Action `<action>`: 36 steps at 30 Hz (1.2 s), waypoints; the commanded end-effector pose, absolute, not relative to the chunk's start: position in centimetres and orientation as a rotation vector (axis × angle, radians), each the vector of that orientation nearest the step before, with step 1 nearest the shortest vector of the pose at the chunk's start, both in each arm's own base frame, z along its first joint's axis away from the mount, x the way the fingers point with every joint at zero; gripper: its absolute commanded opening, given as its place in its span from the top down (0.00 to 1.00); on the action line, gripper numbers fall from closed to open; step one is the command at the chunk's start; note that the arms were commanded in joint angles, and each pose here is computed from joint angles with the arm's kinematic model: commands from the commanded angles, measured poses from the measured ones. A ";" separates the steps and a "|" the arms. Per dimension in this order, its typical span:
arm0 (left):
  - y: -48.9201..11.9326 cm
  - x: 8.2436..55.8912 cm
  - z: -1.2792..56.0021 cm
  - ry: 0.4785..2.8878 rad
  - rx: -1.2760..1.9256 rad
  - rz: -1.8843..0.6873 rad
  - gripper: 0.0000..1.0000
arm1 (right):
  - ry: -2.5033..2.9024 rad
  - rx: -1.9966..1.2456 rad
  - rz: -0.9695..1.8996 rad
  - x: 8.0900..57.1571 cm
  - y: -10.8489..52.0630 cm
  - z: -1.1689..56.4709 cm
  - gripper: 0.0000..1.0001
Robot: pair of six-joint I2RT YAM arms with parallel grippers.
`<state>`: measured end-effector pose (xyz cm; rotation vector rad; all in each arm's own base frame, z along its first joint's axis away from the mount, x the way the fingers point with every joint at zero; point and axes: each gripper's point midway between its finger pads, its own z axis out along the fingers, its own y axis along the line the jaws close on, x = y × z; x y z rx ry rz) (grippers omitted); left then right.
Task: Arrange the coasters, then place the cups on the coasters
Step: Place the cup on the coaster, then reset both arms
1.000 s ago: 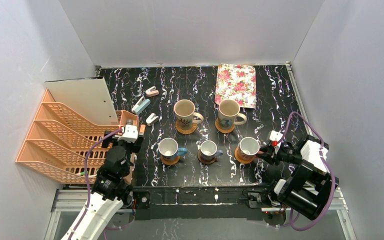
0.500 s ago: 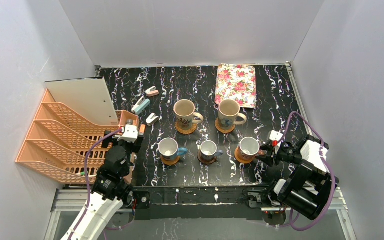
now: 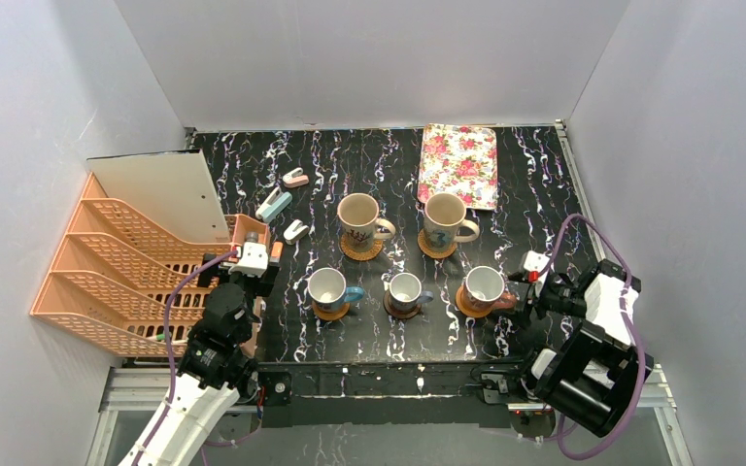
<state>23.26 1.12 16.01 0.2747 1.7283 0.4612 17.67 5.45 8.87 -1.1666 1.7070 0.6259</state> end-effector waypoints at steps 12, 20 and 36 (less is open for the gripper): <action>1.4 23.2 15.8 1.729 0.260 0.474 0.02 | 1.859 -1.032 0.464 19.8 2.7 13.8 0.02; 1.4 23.2 15.8 1.730 0.258 0.474 0.02 | 1.933 -0.722 0.224 24.1 -1.4 16.0 0.02; 0.5 23.9 16.2 1.744 0.366 0.481 0.02 | 1.826 -0.520 0.264 25.4 -0.7 23.3 0.02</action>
